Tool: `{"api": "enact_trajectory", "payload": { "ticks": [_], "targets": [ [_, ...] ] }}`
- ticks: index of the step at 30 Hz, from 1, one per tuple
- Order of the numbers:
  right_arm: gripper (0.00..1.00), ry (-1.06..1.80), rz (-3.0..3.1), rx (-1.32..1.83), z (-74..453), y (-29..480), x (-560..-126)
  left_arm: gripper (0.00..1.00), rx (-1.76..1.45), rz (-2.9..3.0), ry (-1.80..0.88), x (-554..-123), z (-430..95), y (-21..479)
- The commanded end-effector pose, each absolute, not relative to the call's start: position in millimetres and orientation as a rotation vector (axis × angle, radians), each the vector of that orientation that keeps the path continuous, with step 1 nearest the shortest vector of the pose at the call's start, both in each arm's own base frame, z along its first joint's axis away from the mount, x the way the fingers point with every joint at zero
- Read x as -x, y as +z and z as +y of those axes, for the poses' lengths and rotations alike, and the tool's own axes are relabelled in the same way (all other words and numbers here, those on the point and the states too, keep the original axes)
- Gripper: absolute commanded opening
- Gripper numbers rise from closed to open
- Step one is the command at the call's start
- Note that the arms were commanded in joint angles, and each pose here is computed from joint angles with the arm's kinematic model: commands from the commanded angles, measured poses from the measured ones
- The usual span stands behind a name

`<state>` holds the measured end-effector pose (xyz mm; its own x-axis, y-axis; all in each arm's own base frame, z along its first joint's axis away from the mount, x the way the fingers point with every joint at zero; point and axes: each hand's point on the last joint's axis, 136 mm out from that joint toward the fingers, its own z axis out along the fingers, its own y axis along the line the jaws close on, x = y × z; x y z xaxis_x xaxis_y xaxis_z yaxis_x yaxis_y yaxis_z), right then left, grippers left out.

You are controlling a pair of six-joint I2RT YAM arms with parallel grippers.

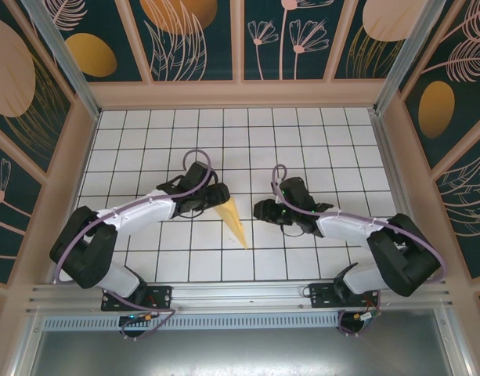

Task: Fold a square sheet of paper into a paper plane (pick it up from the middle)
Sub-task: Move a paper plane to the center of the table.

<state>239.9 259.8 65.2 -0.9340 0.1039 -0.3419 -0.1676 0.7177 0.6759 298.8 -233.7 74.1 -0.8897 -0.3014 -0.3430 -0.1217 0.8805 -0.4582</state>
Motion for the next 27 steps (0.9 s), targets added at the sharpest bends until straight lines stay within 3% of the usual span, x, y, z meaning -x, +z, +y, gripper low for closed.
{"api": "enact_trajectory", "payload": {
  "ticks": [1, 9, 18, 27],
  "targets": [
    [0.38, 1.128, 2.56, 0.075, 273.7, 67.9, -239.6, 0.66, 0.339, 2.723, -0.485, -289.3, -227.7, 58.9],
    [0.4, 1.12, 2.594, 0.177, 294.6, 62.7, -236.7, 0.66, 0.278, 2.77, -0.533, -288.5, -251.6, 49.9],
    [0.42, 1.129, 2.636, 0.261, 312.4, 51.4, -226.8, 0.38, 0.318, 2.745, -0.496, -270.9, -227.4, 50.1],
    [0.43, 1.141, 2.664, 0.315, 324.7, 43.3, -220.8, 0.21, 0.325, 2.748, -0.497, -265.4, -223.7, 45.9]
  ]
}}
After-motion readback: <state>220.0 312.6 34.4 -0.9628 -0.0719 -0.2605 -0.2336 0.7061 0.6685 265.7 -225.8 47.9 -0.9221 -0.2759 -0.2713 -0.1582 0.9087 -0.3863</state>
